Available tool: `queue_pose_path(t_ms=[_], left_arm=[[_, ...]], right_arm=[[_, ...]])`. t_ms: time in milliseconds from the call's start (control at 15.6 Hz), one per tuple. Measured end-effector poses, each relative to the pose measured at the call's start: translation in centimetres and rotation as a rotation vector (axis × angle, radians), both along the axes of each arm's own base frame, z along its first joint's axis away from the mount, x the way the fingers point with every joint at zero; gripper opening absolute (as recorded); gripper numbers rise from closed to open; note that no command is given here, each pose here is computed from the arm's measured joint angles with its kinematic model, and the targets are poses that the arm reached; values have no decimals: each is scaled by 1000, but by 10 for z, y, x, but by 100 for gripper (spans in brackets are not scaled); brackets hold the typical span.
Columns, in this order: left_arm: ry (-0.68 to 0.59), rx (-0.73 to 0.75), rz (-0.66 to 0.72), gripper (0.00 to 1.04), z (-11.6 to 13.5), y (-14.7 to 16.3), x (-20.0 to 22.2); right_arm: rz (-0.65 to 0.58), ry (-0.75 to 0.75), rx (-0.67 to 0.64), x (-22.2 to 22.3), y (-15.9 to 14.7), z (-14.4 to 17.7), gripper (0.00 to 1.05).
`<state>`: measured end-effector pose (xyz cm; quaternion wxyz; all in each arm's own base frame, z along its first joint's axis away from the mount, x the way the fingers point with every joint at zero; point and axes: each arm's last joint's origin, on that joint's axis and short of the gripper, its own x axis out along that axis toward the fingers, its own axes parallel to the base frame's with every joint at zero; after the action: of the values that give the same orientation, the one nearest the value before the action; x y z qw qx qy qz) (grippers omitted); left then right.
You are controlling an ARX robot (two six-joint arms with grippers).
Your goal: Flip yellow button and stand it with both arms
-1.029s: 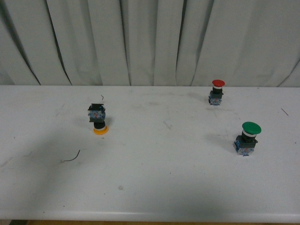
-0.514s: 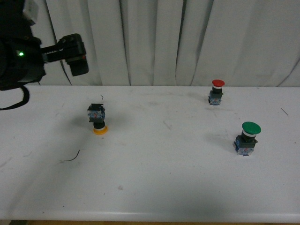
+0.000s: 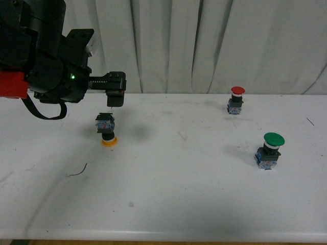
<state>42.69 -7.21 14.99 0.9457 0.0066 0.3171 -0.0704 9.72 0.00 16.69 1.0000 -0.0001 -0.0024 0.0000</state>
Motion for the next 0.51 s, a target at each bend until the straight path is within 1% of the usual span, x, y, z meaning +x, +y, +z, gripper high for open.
queue_pose_path(t_ms=[193,386,514], left_arm=[[53,9,22,98,-7,2,11],[113,15,63,98,-24,4,22],[130,20,60,98,-31,0,26]], right_arm=[[0,0,0,0,0,0,98],[0,0,0,0,0,0,98],[0,0,0,0,0,0,98]])
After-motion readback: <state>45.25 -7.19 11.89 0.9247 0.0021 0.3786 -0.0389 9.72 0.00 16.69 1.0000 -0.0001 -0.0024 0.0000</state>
